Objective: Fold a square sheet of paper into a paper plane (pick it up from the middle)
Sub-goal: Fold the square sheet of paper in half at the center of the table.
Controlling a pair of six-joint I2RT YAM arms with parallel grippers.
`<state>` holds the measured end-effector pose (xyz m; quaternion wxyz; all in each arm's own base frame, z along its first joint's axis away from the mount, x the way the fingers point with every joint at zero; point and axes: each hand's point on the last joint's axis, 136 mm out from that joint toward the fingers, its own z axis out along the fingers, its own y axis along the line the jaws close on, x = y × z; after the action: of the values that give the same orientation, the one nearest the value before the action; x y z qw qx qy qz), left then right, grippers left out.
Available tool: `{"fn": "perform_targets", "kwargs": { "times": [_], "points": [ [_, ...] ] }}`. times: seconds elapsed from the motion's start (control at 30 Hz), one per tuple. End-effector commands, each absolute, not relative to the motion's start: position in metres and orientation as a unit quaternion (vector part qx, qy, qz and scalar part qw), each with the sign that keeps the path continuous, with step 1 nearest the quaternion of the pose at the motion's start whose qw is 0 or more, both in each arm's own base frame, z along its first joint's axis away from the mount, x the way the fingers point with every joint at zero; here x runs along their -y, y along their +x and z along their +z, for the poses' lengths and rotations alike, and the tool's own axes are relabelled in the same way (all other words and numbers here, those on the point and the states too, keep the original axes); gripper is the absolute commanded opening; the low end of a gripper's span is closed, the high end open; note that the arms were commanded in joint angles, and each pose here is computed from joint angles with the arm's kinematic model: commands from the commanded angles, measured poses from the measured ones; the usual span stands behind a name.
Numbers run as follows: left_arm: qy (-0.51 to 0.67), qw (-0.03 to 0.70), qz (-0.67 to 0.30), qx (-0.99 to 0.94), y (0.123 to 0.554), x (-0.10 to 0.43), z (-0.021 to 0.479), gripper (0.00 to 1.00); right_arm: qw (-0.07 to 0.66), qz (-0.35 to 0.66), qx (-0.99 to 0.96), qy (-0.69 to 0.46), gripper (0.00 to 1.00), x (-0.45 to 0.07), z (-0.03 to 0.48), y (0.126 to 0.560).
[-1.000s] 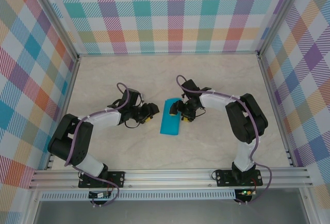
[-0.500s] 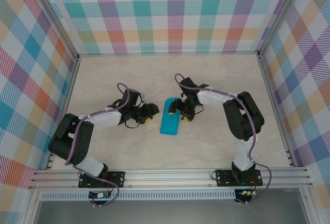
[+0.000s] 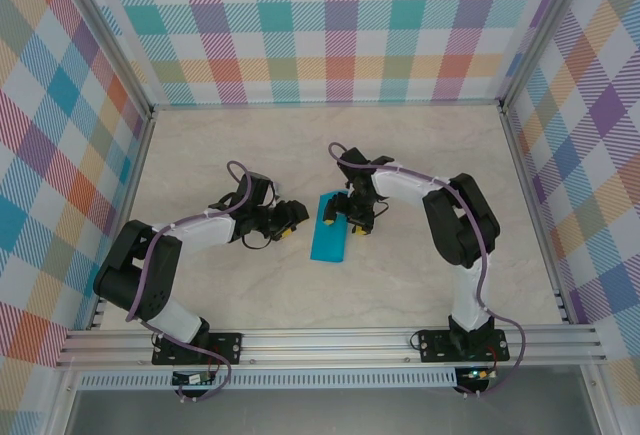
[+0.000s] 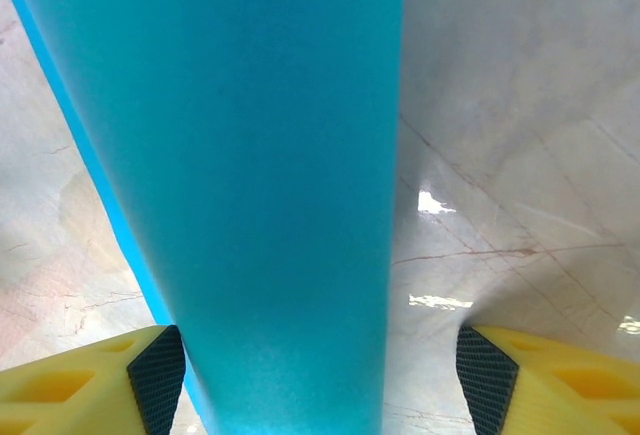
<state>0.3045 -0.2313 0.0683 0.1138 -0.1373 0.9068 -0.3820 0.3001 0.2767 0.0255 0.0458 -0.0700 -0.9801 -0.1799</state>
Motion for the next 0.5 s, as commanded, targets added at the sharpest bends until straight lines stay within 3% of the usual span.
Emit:
{"fn": "perform_targets", "kwargs": {
  "times": [0.0, 0.47],
  "points": [
    [-0.12, 0.123, -0.388, -0.906, 0.3089, 0.2383, 0.0727, 0.57, 0.082, -0.135, 0.985, -0.068, 0.75, -0.2644, 0.0015, 0.2843],
    [-0.12, 0.12, -0.391, -0.905, 0.3091, 0.2397, 0.0719, 0.53, 0.098, -0.108, 0.986, -0.084, 0.79, -0.2598, -0.006, 0.2836]
  ]
}}
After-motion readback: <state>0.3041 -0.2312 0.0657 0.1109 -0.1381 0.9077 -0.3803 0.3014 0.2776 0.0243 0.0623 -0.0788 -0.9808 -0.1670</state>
